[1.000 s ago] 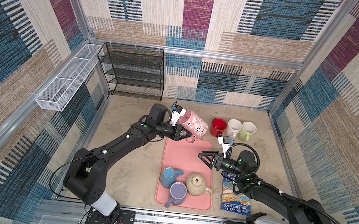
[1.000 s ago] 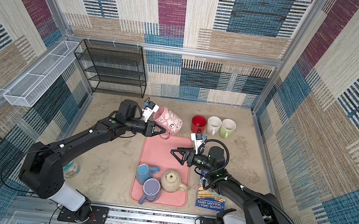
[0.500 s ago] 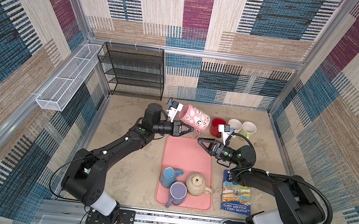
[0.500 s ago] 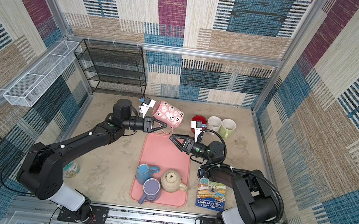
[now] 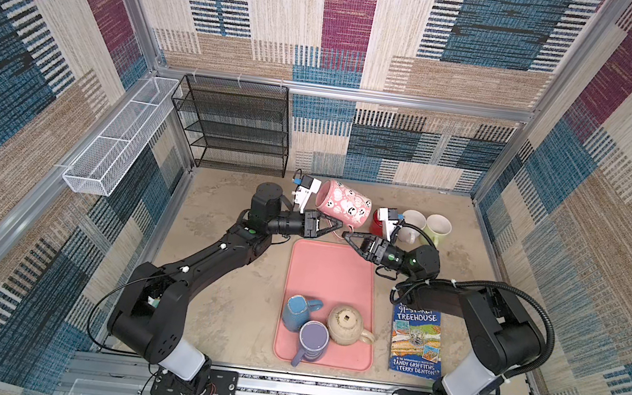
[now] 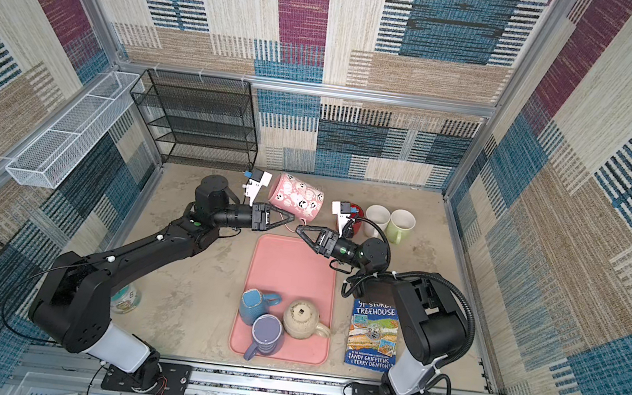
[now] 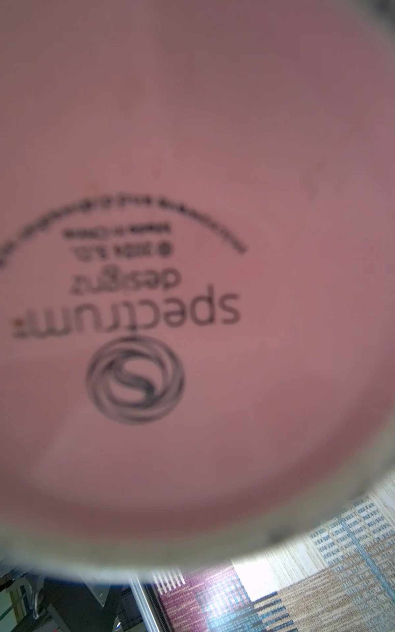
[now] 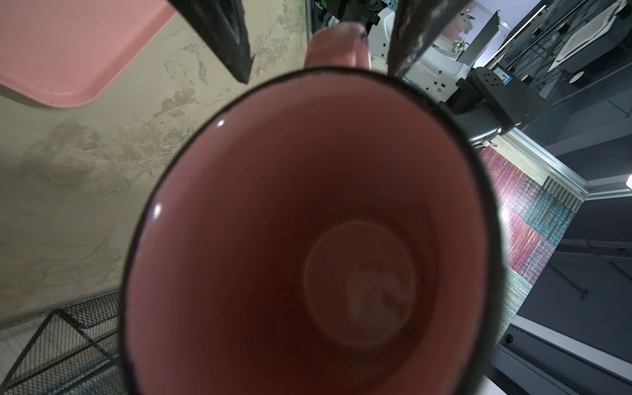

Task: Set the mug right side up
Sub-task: 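Tilt the pink mug with the left gripper while the right gripper holds its handle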

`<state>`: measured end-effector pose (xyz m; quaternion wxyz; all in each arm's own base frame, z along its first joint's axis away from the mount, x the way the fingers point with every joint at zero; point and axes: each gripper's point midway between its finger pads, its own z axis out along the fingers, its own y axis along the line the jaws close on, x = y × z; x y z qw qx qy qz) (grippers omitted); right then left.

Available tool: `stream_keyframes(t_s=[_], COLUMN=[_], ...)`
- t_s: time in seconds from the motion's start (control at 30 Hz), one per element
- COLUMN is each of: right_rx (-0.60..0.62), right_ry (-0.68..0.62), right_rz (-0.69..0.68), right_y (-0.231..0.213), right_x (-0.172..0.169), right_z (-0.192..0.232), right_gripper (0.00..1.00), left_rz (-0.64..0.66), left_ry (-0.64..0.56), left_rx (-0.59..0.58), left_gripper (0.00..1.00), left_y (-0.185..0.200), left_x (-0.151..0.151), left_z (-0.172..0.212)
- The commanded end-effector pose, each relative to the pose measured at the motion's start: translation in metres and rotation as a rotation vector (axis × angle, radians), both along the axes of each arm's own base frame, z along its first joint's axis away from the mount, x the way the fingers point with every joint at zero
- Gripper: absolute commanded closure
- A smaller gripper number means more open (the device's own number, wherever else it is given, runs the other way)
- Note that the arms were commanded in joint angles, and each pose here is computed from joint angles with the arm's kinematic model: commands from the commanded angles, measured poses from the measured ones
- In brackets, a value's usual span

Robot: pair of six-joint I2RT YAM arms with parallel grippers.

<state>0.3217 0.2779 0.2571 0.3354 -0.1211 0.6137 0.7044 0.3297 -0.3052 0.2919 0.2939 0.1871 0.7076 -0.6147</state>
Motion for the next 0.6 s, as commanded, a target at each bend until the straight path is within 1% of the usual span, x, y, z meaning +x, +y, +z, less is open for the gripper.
stream_keyframes(t_s=[0.0, 0.2, 0.3, 0.4, 0.47, 0.57], right_rx=[0.085, 0.146, 0.169, 0.178, 0.181, 0.184], right_ry=[-0.089, -0.102, -0.108, -0.117, -0.123, -0.131], right_rz=[0.032, 0.043, 0.044, 0.044, 0.046, 0.045], right_y=[-0.002, -0.002, -0.002, -0.002, -0.001, -0.002], right_x=[-0.006, 0.0, 0.001, 0.003, 0.003, 0.003], right_z=[0.027, 0.035, 0.039, 0.043, 0.046, 0.049], right_gripper=[0.38, 0.51, 0.56, 0.64, 0.66, 0.73], left_rz=[-0.021, -0.027, -0.029, -0.026, -0.023, -0.019], left_ry=[-0.139, -0.15, -0.15, -0.147, -0.139, -0.128], left_rx=[-0.088, -0.095, -0.095, -0.093, -0.089, -0.089], left_gripper=[1.0, 1.0, 1.0, 1.0, 1.0, 1.0], left_y=[-0.001, -0.003, -0.004, -0.003, -0.004, -0.004], left_x=[-0.003, -0.004, -0.006, -0.005, -0.004, -0.003], left_z=[0.03, 0.028, 0.025, 0.02, 0.016, 0.01])
